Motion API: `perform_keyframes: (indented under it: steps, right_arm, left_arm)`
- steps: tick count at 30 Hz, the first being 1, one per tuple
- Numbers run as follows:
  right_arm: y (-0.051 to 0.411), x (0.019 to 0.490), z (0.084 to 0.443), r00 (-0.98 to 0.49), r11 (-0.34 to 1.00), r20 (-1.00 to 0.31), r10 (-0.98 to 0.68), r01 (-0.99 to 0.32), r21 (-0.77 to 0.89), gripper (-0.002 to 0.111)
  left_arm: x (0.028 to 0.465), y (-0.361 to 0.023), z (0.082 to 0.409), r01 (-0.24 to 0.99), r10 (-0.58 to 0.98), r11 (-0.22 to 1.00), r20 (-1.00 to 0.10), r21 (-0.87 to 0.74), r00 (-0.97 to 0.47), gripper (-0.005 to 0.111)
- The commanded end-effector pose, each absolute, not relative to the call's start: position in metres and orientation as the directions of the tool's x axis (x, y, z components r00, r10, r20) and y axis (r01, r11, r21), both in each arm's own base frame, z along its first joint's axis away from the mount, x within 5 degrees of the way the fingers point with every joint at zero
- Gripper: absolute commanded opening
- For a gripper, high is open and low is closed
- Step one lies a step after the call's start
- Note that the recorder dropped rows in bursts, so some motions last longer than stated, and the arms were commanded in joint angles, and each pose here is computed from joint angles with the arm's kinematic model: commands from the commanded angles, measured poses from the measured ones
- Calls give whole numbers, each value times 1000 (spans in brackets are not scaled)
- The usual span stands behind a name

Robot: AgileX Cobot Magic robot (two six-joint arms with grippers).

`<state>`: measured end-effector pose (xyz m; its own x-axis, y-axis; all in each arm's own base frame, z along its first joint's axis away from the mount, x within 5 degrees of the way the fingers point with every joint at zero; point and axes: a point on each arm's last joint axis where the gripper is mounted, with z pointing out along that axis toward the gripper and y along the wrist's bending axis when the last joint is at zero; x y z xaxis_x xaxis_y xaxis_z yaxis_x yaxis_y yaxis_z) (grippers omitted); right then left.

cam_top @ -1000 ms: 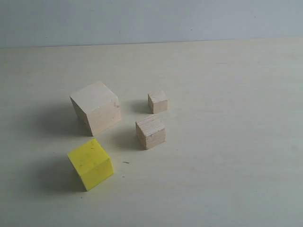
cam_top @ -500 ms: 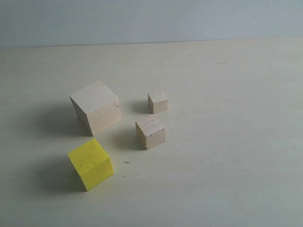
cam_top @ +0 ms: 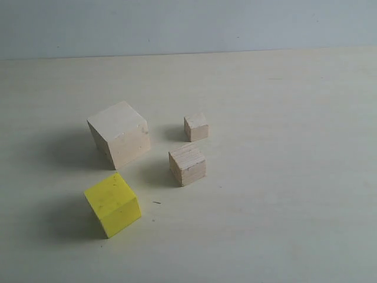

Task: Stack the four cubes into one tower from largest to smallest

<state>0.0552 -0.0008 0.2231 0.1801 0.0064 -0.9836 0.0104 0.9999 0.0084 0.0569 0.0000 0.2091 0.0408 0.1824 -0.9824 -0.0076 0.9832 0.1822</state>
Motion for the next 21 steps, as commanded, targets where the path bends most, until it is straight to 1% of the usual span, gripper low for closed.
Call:
perform_keyframes:
  steps: [1,3,5,6,8,11,12,13,14,15,16,17,18,19,20,21]
  right_arm:
    - [-1,55,223,196,999,-980,39,9,42,0]
    - [-1,55,224,205,999,-978,45,8,47,0]
    - [-1,54,225,221,999,-974,45,8,47,0]
    - [-1,54,226,226,999,-973,44,8,47,0]
    - [-1,54,228,246,999,-968,44,8,47,0]
    - [-2,53,231,288,999,-956,49,6,53,0]
    - [-2,52,234,314,999,-948,49,6,53,0]
    - [-2,52,235,323,999,-945,48,6,53,0]
    - [-2,51,236,338,999,-940,48,6,53,0]
    - [-2,51,236,342,999,-939,48,6,53,0]
    - [-2,51,236,344,999,-938,48,6,53,0]
    - [-2,51,236,344,999,-938,48,6,53,0]
    - [-2,51,236,344,999,-938,48,6,53,0]
    - [-1,51,236,343,999,-938,50,0,53,0]
    - [-1,51,236,342,998,-938,56,-17,53,0]
    - [0,51,236,342,998,-938,60,-28,53,0]
  left_arm:
    - [55,0,219,-25,156,988,-976,154,154,0]
    - [55,0,224,-14,57,998,-977,55,205,0]
    - [53,0,231,-5,3,1000,-959,2,282,0]
    - [53,0,231,1,-17,1000,-958,-18,287,0]
    - [50,0,245,14,-57,998,-947,-55,316,0]
    - [50,0,272,28,-104,995,-953,-100,286,0]
    - [54,0,293,25,-104,995,-966,-101,238,0]
    - [59,0,301,21,-104,995,-975,-101,195,0]
    - [71,0,321,15,-103,995,-987,-102,121,0]
    - [76,0,331,13,-100,995,-990,-99,96,0]
    - [94,0,343,5,-85,996,-996,-85,-2,0]
    - [105,-1,346,1,-73,997,-995,-74,-72,0]
    - [127,-1,347,-3,-53,999,-973,-53,-223,0]
    - [137,-1,345,-6,-52,999,-956,-53,-290,0]
    - [155,-2,341,-10,-69,997,-912,-71,-405,0]
    - [162,-3,339,-9,-92,995,-891,-98,-445,0]
